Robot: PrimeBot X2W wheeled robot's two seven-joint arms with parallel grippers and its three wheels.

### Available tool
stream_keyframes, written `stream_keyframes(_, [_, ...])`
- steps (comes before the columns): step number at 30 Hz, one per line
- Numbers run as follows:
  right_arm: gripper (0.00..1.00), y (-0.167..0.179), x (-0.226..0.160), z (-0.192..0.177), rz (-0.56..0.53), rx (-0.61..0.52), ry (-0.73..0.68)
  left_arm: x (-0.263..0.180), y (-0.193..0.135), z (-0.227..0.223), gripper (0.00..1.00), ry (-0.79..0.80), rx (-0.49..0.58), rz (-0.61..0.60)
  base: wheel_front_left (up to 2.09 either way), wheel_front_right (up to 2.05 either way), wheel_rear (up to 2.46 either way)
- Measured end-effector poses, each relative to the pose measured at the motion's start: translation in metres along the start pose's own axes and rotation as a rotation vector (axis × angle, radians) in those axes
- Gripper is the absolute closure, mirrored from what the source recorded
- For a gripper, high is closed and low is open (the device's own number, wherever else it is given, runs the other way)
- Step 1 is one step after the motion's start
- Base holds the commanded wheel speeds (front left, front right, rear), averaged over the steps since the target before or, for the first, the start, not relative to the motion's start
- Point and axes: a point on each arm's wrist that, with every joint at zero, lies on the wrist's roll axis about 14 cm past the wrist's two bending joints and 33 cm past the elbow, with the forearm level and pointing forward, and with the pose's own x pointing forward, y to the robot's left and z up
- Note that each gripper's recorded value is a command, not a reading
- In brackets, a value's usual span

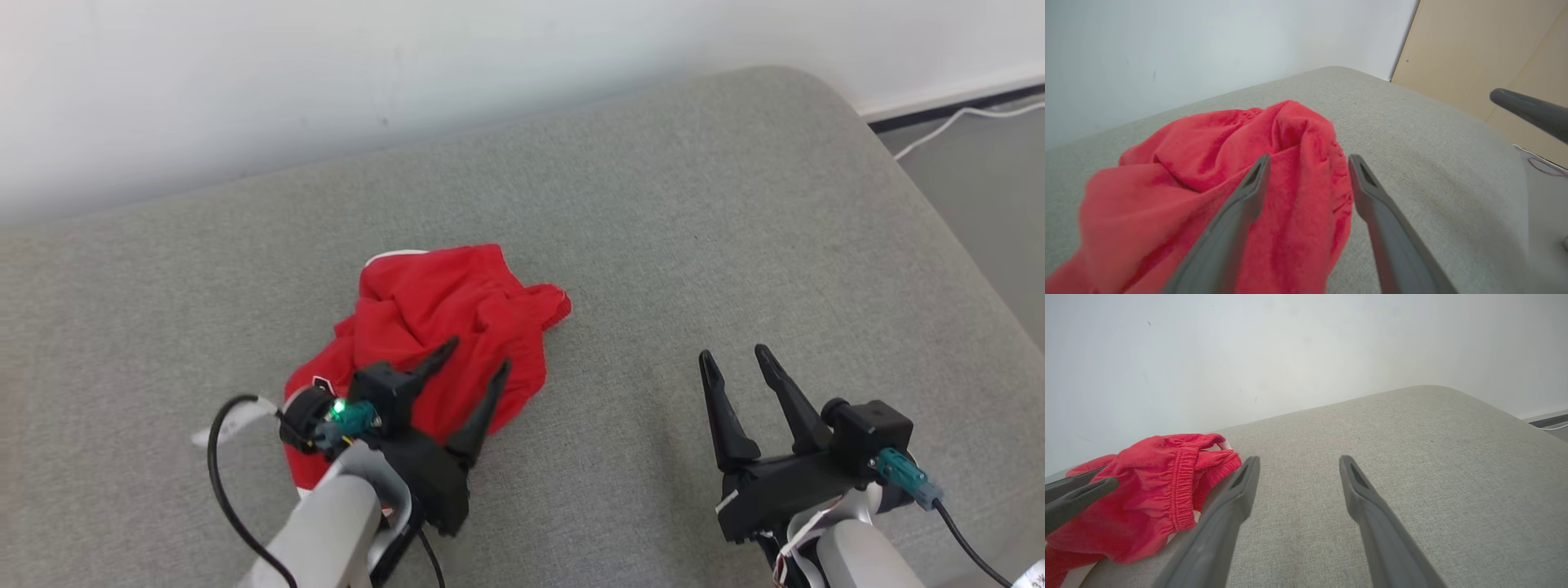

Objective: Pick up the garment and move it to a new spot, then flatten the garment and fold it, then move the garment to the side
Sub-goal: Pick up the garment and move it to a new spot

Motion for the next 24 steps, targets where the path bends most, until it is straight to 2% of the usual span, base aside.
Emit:
stream_keyframes(5, [0.00,0.008,-0.004,0.002,0.018,0.006,-0.006,-0.014,-0.010,0.012,0.00,-0.059,-0.020,0.016,0.00,0.00,0.00])
stream_keyframes(10, [0.00,0.016,-0.006,0.004,0.039,0.011,-0.011,-0.034,-0.006,0.025,0.00,-0.113,-0.033,0.089,0.00,0.00,0.00])
stream_keyframes(17, [0.00,0.030,-0.006,0.003,0.076,0.022,-0.007,-0.073,0.028,0.028,0.00,-0.138,-0.028,0.253,0.00,0.00,0.00])
stream_keyframes(24, [0.00,0.045,-0.005,0.006,0.118,0.029,-0.015,-0.118,0.061,0.033,0.00,-0.152,0.037,0.427,0.00,0.00,0.00])
